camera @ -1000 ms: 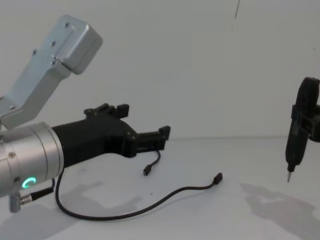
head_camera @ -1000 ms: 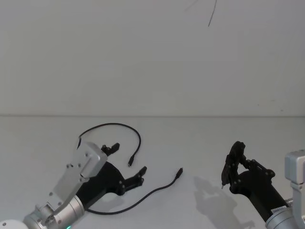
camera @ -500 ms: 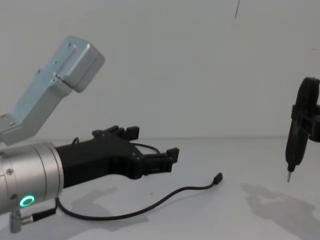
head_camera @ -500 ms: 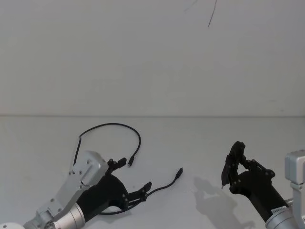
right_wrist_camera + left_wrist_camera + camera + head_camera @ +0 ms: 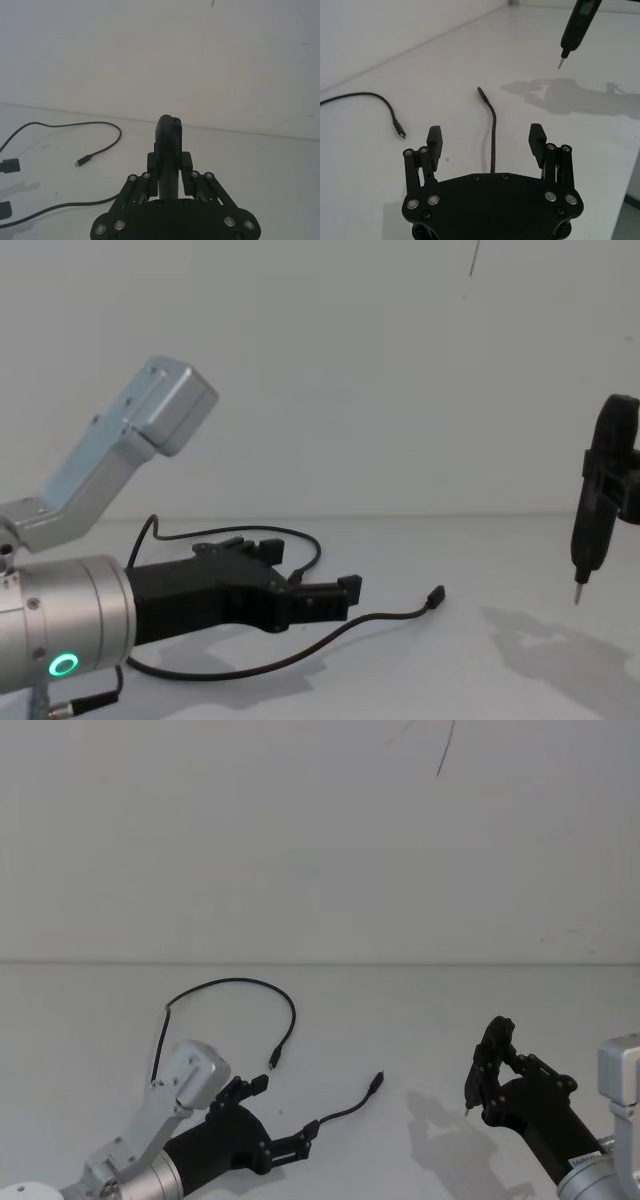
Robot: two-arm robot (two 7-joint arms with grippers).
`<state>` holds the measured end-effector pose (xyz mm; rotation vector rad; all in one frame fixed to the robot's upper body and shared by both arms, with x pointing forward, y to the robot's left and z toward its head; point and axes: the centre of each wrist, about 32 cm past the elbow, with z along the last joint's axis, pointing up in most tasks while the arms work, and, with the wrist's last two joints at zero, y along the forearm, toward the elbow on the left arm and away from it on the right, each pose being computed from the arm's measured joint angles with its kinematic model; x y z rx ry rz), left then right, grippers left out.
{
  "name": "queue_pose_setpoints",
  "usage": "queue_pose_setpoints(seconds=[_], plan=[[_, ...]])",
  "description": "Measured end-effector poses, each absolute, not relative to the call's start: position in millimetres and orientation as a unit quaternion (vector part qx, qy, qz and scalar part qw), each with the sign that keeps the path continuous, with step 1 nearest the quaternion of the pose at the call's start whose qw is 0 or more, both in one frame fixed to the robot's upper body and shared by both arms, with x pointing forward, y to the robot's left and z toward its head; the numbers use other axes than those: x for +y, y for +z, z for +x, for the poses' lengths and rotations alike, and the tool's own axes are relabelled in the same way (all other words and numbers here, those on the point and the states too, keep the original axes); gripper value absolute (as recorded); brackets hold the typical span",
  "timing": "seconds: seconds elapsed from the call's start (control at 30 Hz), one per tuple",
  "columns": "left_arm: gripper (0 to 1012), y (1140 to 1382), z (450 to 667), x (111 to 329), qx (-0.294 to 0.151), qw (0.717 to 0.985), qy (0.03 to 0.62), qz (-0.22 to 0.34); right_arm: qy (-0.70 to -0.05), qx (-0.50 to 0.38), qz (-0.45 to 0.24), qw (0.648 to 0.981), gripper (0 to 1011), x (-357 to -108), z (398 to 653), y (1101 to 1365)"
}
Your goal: Pick up the data cable with the one hand.
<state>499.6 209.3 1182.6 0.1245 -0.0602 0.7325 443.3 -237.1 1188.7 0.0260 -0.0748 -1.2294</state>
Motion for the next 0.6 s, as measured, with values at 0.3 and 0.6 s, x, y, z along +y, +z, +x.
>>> queue_pose_setpoints(seconds=[0.3, 0.6], plan=[[1001, 1184, 508, 204, -0.012, 0.935, 0.346, 0.075, -0.577, -0.035, 0.012, 0.816, 269, -237, 443, 1189], [1001, 1186, 518, 196, -0.022, 0.94, 0.327, 0.092, -0.577, -0.035, 0.012, 0.816, 269, -237, 443, 1189]])
